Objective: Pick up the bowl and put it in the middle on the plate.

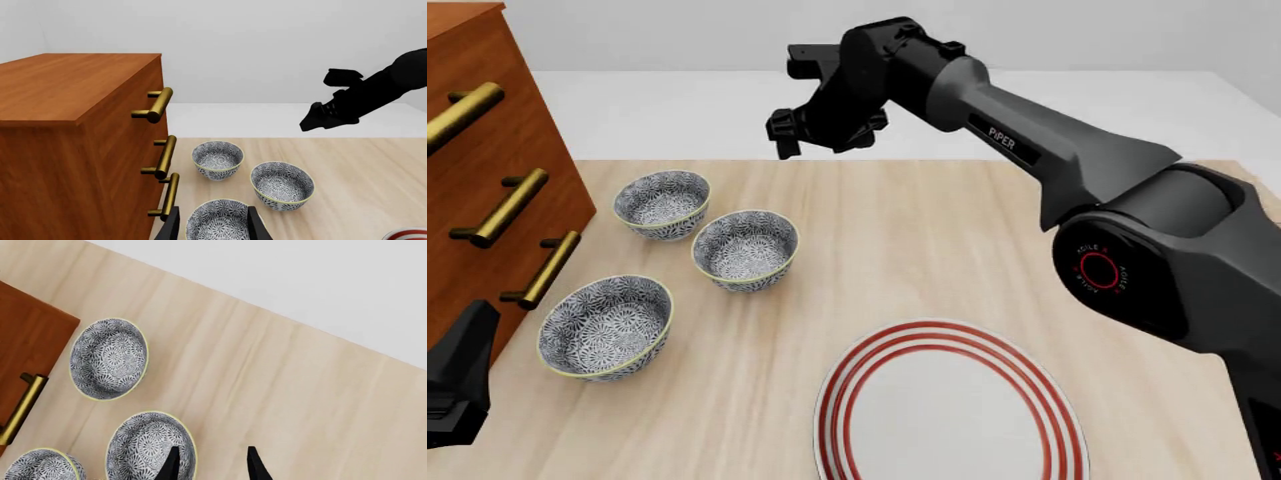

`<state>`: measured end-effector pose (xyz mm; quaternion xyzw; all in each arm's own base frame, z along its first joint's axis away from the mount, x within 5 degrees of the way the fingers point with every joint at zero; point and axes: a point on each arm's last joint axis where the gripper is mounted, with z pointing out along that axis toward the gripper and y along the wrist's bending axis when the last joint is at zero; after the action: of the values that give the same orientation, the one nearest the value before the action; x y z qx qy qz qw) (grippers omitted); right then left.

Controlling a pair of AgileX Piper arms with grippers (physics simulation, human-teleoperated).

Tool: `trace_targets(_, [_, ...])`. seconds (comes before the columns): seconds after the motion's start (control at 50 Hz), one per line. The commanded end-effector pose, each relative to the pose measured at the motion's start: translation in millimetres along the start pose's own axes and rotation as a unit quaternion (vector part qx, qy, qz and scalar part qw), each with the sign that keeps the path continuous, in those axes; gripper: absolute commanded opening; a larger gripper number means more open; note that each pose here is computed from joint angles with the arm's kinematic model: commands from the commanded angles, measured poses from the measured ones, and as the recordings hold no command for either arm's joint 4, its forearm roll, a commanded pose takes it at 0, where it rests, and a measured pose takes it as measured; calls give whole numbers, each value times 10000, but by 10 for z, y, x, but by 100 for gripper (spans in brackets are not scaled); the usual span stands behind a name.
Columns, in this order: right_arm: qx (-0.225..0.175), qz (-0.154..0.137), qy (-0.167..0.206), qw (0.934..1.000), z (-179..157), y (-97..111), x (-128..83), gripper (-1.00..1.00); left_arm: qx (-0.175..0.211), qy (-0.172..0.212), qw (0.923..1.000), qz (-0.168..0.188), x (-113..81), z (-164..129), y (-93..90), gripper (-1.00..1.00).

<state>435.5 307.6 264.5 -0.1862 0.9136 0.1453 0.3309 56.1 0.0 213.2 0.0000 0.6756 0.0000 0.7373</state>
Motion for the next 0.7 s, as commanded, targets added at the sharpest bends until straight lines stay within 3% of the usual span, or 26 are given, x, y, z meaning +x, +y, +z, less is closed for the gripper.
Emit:
trace_targets(0.02, [-109,-73,179,9998,177,217,119,100,0,0,10000,0,0,0,0,100])
trace_targets(0.16, [-176,-145,263,9994,235,337,225,100,0,0,10000,0,0,0,0,100])
trace_targets(0.7, [-102,-105,498,9987,472,261,469,100,0,0,10000,0,0,0,0,100])
